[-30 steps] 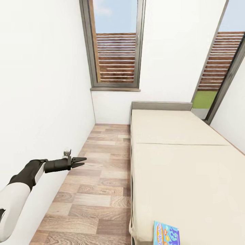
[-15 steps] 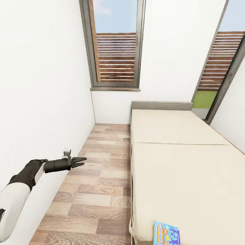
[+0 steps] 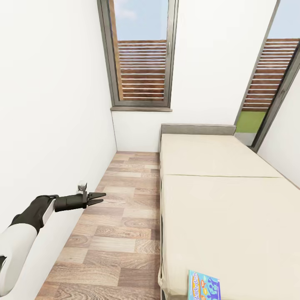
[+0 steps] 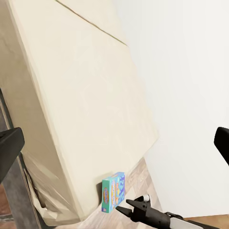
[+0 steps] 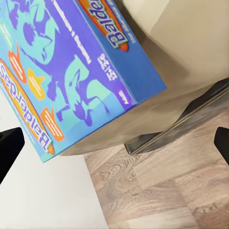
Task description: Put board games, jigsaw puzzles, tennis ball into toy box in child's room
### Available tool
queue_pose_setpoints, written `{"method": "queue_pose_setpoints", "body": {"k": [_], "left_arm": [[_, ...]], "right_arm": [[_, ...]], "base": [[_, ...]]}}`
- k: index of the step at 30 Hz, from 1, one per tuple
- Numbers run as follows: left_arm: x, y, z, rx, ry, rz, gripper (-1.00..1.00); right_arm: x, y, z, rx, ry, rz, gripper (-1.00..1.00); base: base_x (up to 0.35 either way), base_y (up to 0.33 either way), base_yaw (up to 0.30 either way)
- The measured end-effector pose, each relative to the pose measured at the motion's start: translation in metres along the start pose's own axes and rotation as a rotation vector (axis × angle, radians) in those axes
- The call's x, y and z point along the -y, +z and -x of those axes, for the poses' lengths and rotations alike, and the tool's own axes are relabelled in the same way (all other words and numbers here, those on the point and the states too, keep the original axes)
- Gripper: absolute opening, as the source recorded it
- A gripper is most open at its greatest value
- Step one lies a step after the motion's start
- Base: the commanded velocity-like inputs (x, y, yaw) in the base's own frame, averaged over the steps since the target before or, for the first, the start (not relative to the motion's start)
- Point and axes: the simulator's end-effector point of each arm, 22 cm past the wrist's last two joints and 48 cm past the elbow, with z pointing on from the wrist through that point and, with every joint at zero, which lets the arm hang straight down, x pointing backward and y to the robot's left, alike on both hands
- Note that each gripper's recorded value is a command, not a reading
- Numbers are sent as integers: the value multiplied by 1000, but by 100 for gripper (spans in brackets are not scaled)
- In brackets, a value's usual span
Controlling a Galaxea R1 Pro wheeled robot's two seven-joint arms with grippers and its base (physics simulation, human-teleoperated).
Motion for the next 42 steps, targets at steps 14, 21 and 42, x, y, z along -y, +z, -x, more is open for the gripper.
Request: {"method": "queue_pose_setpoints", "body": {"k": [14,21,42], "left_arm": [[0,0,0,0,0,0,100],[0,0,0,0,0,0,100],[0,0,0,1,1,-1,100]], "right_arm": [[-11,-1,2,2,-7,52,100],[-13,-1,3,4,-11,60,100],[-13,-2,4,6,-12,61,100]], "base": [[0,0,0],[0,0,0],[0,0,0]]}}
